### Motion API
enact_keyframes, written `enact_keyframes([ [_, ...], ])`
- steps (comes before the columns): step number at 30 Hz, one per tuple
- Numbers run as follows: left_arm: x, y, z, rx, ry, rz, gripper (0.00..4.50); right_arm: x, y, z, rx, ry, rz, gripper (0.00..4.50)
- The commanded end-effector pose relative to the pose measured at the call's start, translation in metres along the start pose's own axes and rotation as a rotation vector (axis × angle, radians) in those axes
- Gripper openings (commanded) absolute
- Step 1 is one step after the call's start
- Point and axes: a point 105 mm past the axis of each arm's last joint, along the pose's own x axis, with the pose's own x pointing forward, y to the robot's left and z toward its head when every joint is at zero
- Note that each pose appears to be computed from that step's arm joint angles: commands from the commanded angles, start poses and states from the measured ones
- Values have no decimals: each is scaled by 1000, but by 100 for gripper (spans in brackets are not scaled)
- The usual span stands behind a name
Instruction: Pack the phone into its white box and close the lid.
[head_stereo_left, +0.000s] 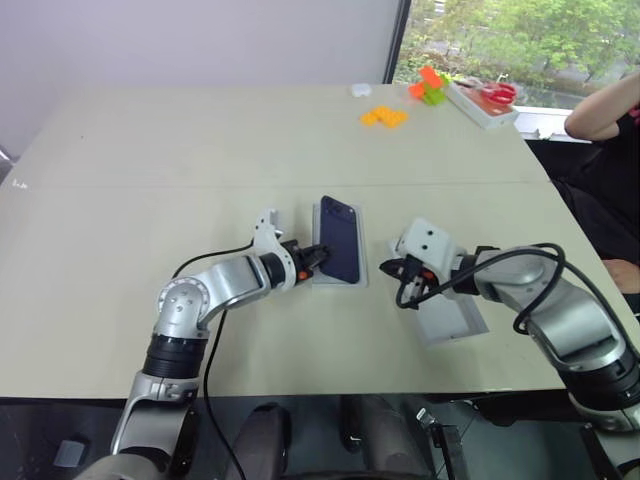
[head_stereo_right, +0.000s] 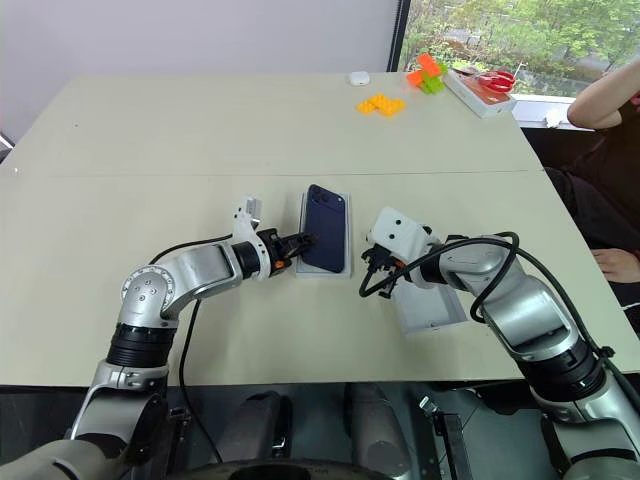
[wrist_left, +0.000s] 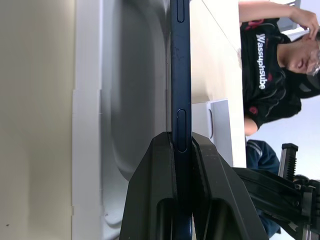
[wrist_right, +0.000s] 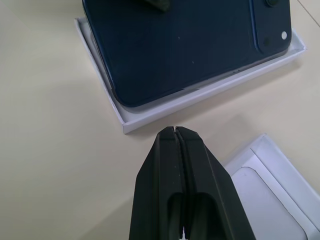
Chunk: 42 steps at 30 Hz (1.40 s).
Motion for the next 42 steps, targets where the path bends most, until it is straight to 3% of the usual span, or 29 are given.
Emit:
enact_keyframes([
  [1,-3,-14,8,19,-24,-64,2,-6,-2,11,-16,-44,-22,0],
  [10,-5,-15,8,23,-17,-70,426,-5,-2,11,-14,-44,-21,0],
  [11,-7,-15,8,23,-18,-71,444,-5,-2,11,-15,-45,-21,0],
  [23,-52,-30,8,197,27,-122,444,-8,-10,12,22,-68,-40,0],
  [29,-83,-9,45,357,-121,37,444,-7,-14,19,56,-112,-56,0],
  [34,-101,27,64,625,-235,276,444,-3,-24,18,93,-110,-107,0],
  [37,-97,37,57,684,-195,302,362,1,-26,18,110,-106,-117,0],
  [42,-81,45,35,887,-62,335,115,10,-23,19,131,-88,-116,0],
])
